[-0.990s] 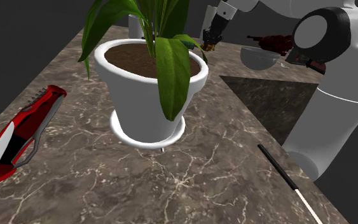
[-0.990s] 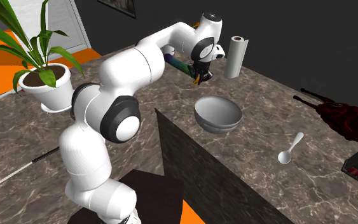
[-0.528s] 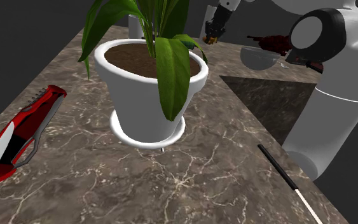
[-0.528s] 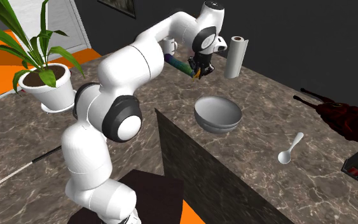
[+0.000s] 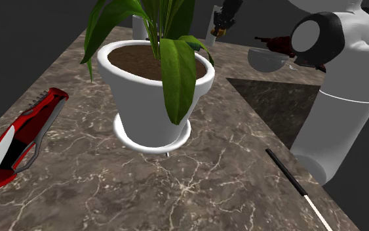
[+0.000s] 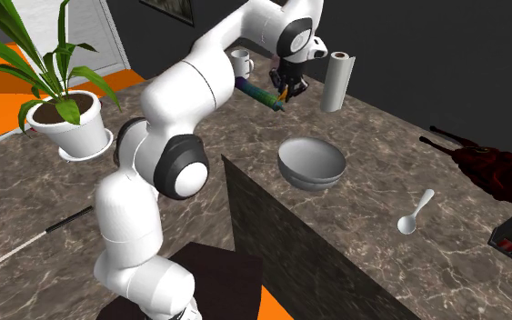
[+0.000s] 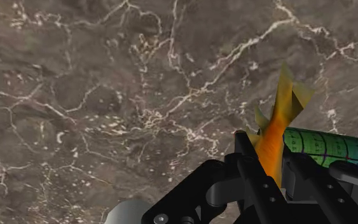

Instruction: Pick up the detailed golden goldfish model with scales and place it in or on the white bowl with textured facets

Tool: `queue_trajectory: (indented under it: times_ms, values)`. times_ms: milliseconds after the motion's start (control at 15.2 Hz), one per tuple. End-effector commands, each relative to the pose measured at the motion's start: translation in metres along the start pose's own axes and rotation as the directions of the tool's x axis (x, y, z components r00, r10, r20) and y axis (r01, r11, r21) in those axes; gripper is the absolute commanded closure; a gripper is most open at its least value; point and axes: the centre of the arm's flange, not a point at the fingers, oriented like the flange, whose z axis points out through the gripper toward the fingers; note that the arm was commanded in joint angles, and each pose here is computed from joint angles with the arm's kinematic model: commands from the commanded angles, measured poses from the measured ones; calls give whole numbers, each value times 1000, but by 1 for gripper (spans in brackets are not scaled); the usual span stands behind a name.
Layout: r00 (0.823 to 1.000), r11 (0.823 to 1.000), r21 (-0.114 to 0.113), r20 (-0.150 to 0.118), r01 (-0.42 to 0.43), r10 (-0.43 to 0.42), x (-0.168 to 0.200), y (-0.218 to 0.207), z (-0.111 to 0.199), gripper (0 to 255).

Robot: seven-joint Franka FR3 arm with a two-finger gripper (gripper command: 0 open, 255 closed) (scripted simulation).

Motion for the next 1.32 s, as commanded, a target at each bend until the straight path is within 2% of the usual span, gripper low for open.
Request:
queue_trajectory:
  times_ms: [0, 858, 1254]
  values:
    - [1000, 1000, 0, 1, 0, 0, 1, -2, -10, 255]
    - [1000, 1000, 0, 1, 0, 0, 10, -12, -73, 255]
    - [1000, 1000, 0, 1, 0, 0, -47, 40, -89, 255]
